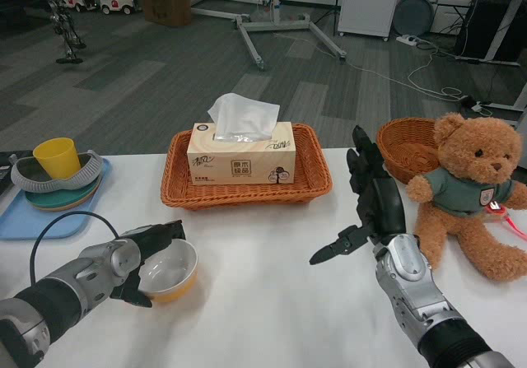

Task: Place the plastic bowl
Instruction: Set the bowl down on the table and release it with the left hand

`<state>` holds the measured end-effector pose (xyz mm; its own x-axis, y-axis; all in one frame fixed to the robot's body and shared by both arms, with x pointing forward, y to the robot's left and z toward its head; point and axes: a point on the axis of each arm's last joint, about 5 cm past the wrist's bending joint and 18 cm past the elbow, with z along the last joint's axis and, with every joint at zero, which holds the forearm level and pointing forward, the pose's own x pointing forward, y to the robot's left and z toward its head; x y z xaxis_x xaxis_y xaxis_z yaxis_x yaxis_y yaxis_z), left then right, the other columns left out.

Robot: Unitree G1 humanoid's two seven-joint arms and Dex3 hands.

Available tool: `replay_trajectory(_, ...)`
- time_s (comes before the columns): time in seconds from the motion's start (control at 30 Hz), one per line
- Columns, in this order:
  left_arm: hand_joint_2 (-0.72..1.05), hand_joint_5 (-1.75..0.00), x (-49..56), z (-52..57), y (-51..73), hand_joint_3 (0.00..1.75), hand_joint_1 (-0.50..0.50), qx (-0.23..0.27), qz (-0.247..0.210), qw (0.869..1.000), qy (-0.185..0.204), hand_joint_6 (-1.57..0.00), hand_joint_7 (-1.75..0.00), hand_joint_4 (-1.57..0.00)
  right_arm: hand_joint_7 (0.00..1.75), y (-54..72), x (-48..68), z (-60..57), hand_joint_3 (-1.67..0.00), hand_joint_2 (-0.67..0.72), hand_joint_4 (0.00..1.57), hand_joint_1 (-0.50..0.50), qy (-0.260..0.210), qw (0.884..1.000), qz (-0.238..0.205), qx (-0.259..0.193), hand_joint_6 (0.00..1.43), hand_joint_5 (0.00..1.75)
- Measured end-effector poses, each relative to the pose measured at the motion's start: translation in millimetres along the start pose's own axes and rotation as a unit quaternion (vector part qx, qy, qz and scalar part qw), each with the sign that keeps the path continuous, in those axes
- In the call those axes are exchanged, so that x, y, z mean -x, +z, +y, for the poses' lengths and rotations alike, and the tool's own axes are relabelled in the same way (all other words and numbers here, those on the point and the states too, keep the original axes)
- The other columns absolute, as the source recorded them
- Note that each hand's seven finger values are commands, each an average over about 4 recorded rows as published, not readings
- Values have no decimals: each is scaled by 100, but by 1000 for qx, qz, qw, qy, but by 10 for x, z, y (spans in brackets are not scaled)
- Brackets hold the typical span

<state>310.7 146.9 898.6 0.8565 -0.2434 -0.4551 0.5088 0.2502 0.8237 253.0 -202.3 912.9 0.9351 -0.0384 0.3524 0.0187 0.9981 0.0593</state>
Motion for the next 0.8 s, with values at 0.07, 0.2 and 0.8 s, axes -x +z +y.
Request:
replay_trajectory(0.07, 58, -175, -12, -36, -3, 175, -50, 3, -3, 1000, 3, -94, -168, -127, 0, -2, 1, 0, -8, 34, 0, -46, 0, 1000, 1, 0, 0, 0)
replay_trajectory(0.2, 67, -175, -35, -114, 9, 175, -50, 12, -14, 1000, 13, -75, -162, -97, 0, -7, 3, 5, -8, 34, 0, -46, 0, 1000, 2, -1, 0, 0)
replay_trajectory(0.8, 105, -105, -18, -169, 105, 175, -48, 28, -36, 999, 4, 0, -17, 0, 0, -8, 4, 8, -8, 34, 0, -46, 1, 1000, 2, -1, 0, 0)
